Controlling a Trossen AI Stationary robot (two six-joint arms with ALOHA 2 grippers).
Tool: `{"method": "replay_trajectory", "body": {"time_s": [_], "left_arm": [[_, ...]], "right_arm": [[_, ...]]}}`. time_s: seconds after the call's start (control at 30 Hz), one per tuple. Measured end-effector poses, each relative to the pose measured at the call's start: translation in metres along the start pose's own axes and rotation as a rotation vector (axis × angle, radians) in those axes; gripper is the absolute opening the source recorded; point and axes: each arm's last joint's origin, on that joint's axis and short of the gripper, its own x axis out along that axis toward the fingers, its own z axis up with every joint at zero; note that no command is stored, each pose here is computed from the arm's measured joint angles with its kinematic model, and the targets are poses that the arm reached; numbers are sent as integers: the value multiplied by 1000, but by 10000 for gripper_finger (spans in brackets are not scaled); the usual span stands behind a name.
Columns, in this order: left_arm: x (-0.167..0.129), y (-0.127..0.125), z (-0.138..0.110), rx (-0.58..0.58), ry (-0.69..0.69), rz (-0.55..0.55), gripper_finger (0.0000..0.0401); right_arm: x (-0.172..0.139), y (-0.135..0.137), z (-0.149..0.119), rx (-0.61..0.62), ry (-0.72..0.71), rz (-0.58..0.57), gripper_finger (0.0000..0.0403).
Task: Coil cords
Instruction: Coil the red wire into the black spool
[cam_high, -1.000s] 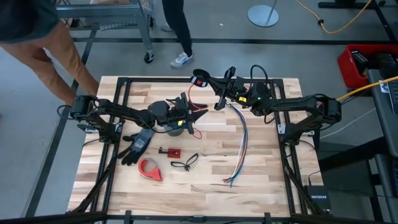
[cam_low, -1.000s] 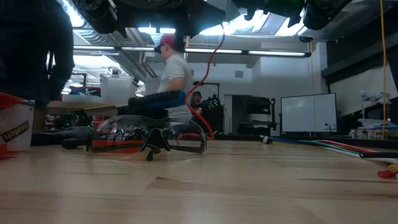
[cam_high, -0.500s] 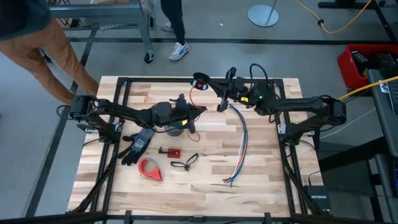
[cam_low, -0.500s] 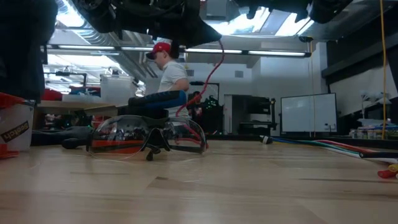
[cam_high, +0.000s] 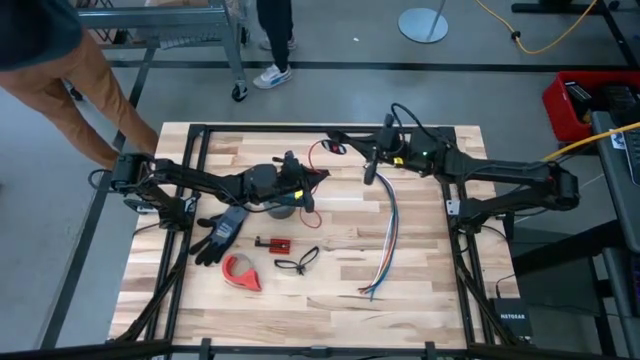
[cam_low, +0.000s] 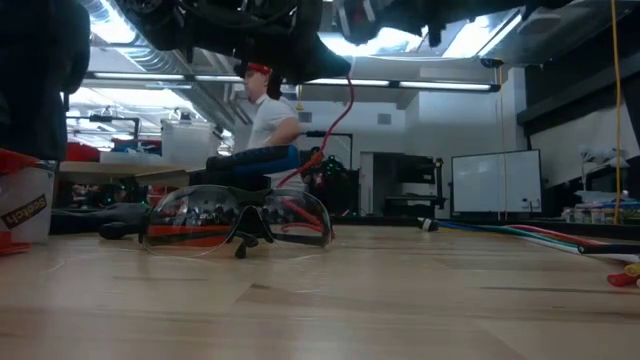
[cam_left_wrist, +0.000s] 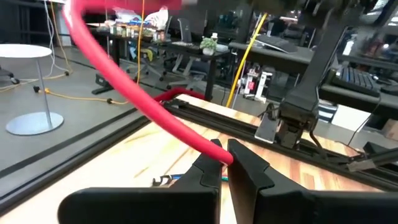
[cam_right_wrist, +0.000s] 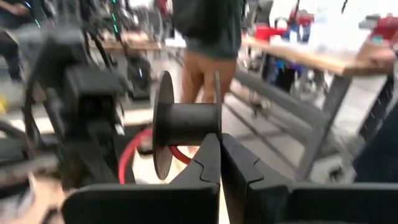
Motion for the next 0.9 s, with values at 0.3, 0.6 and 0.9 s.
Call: {"method": "replay_trajectory", "body": {"time_s": [0.3, 0.6, 0.9], "left_arm": [[0, 1, 1, -22, -7, 1, 3], [1, 2, 2, -45, -13, 3, 4], [1, 2, 2, -87, -11, -21, 5]], "right_arm": [[2, 2, -20, -15, 187, 6, 1], [1, 2, -29, -25, 277, 14, 1], [26, 7, -53, -28, 344, 25, 1]]}}
